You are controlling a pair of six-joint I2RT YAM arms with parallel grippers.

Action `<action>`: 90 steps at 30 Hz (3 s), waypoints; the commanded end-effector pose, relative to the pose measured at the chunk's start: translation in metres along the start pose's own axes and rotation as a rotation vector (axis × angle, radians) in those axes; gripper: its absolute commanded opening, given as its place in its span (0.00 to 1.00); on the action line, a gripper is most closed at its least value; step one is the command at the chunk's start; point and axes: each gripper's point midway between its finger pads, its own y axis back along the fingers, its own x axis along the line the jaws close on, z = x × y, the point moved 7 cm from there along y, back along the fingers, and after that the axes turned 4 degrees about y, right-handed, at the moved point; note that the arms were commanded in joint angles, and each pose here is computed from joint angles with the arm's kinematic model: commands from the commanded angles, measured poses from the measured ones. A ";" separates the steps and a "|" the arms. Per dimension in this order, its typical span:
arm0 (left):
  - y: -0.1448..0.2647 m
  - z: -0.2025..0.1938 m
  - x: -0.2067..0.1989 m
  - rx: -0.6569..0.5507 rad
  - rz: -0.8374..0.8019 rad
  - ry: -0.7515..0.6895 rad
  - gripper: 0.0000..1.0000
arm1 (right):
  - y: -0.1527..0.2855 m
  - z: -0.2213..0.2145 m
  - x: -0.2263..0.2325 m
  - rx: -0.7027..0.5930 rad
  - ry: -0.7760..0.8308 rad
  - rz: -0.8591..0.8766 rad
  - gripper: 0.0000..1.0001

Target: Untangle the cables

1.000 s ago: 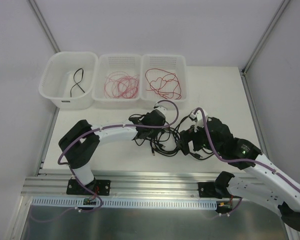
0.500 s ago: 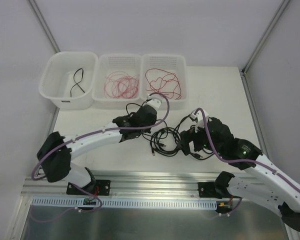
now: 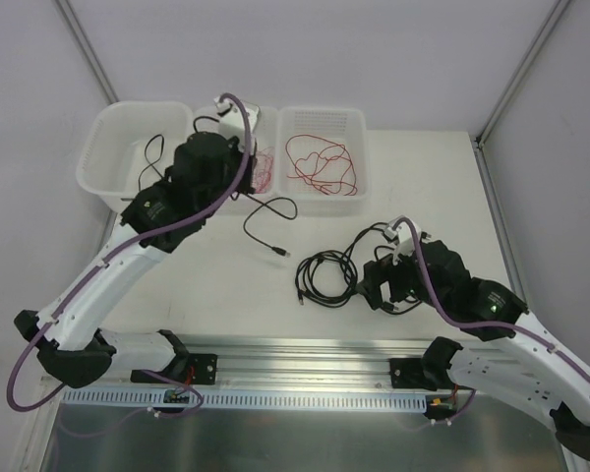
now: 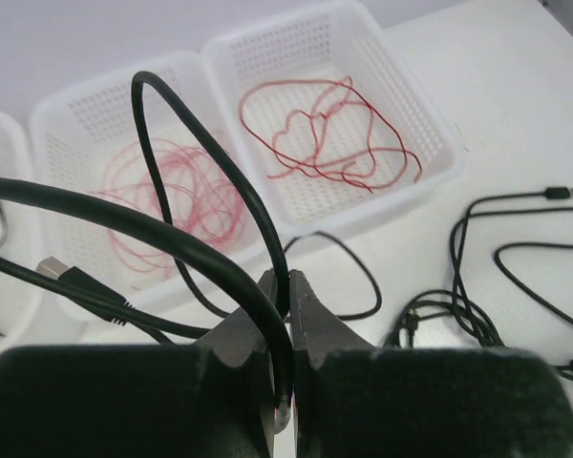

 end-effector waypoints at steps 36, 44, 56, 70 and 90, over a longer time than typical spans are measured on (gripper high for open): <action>-0.051 0.096 0.261 -0.255 0.817 0.115 0.00 | -0.004 -0.019 0.017 0.051 0.019 0.182 0.98; -0.104 0.026 0.285 -0.069 0.828 0.150 0.00 | -0.008 -0.025 0.016 0.075 0.025 0.171 0.98; -0.155 -0.054 0.329 0.106 0.670 0.231 0.23 | -0.010 -0.024 0.018 0.084 0.020 0.184 0.98; -0.135 -0.063 0.330 0.100 0.671 0.319 0.99 | -0.011 -0.024 0.014 0.113 0.000 0.133 0.98; -0.011 -0.143 0.061 0.218 -0.161 0.488 0.99 | -0.061 -0.057 -0.018 0.302 -0.267 -0.135 0.88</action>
